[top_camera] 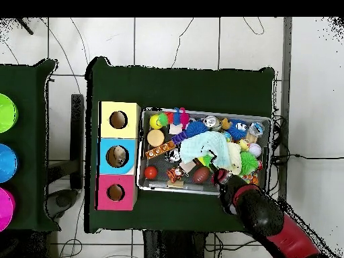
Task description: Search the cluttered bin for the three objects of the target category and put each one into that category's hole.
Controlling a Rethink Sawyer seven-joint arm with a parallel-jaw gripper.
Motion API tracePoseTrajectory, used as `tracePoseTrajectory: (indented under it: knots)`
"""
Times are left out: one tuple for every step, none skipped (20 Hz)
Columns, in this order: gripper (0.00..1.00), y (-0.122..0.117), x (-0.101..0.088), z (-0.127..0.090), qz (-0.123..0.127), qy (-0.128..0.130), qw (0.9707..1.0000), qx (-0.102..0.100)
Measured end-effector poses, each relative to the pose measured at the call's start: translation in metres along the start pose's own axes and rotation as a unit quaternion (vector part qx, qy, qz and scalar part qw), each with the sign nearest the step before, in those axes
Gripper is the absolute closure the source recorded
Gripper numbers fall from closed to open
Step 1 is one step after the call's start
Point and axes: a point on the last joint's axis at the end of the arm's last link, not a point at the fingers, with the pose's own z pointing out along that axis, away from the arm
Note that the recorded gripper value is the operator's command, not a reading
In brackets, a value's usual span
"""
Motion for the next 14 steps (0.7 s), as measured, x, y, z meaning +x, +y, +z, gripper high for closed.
tracePoseTrajectory:
  knots:
    - [0.0, 0.001, 0.001, 0.001, -0.001, 0.001, 1.0, 0.001]
    - [0.0, 0.002, 0.002, 0.003, -0.002, 0.001, 1.0, 0.002]
    - [0.0, 0.003, 0.005, 0.005, -0.003, 0.005, 1.0, 0.003]
    - [0.0, 0.005, 0.009, 0.008, -0.004, 0.009, 0.9999, 0.004]
    - [0.0, 0.008, 0.013, 0.011, -0.007, 0.016, 0.9998, 0.005]
    - [0.0, 0.01, 0.015, 0.013, -0.008, 0.018, 0.9998, 0.005]
    - [0.0, 0.013, 0.018, 0.015, -0.011, 0.023, 0.9997, 0.005]
    - [0.0, 0.015, 0.021, 0.017, -0.013, 0.027, 0.9995, 0.005]
    - [0.0, 0.018, 0.023, 0.018, -0.015, 0.031, 0.9994, 0.005]
    - [0.0, 0.022, 0.027, 0.021, -0.019, 0.038, 0.9991, 0.006]
    - [0.0, 0.023, 0.03, 0.023, -0.02, 0.042, 0.9989, 0.007]
    - [0.0, 0.025, 0.032, 0.025, -0.022, 0.045, 0.9987, 0.008]
    - [0.0, 0.026, 0.034, 0.027, -0.023, 0.048, 0.9985, 0.01]
    - [0.0, 0.025, 0.036, 0.031, -0.026, 0.053, 0.9981, 0.02]
